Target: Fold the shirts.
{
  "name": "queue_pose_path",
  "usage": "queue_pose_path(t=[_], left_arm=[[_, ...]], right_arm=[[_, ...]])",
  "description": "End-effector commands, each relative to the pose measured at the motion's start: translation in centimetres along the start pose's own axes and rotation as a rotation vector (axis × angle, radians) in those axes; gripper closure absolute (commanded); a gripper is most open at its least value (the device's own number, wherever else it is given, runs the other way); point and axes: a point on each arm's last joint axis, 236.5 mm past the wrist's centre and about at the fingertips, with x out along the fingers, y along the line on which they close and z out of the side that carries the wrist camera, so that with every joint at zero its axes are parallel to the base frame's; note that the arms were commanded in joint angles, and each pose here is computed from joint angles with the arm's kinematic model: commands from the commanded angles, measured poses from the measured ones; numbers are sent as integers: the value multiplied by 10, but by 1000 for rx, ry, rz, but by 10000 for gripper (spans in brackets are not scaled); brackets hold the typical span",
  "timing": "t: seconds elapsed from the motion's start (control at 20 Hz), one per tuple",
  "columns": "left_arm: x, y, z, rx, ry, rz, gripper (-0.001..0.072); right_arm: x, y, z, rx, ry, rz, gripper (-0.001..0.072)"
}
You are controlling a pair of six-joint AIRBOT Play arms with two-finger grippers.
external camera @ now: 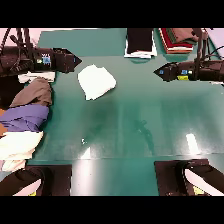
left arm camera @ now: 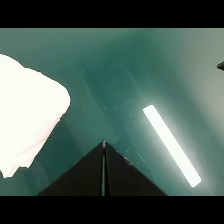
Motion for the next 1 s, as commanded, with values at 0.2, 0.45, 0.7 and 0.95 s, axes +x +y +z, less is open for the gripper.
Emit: queue_pose_path(t=[0.2, 0.45, 0.7, 0.95], left_arm=[[0, 0, 0, 1, -1, -1, 682], [0, -5, 1, -12, -4, -18, 681], [10, 34, 19, 105, -70, 124, 69], [93, 136, -32, 0, 110, 306, 44]], right_arm=[[0, 0, 0, 1, 1, 0, 696], [0, 0, 0, 1, 1, 0, 696], [0, 0, 0, 1, 1, 0, 696], [0, 2, 1, 6, -3, 7, 696]])
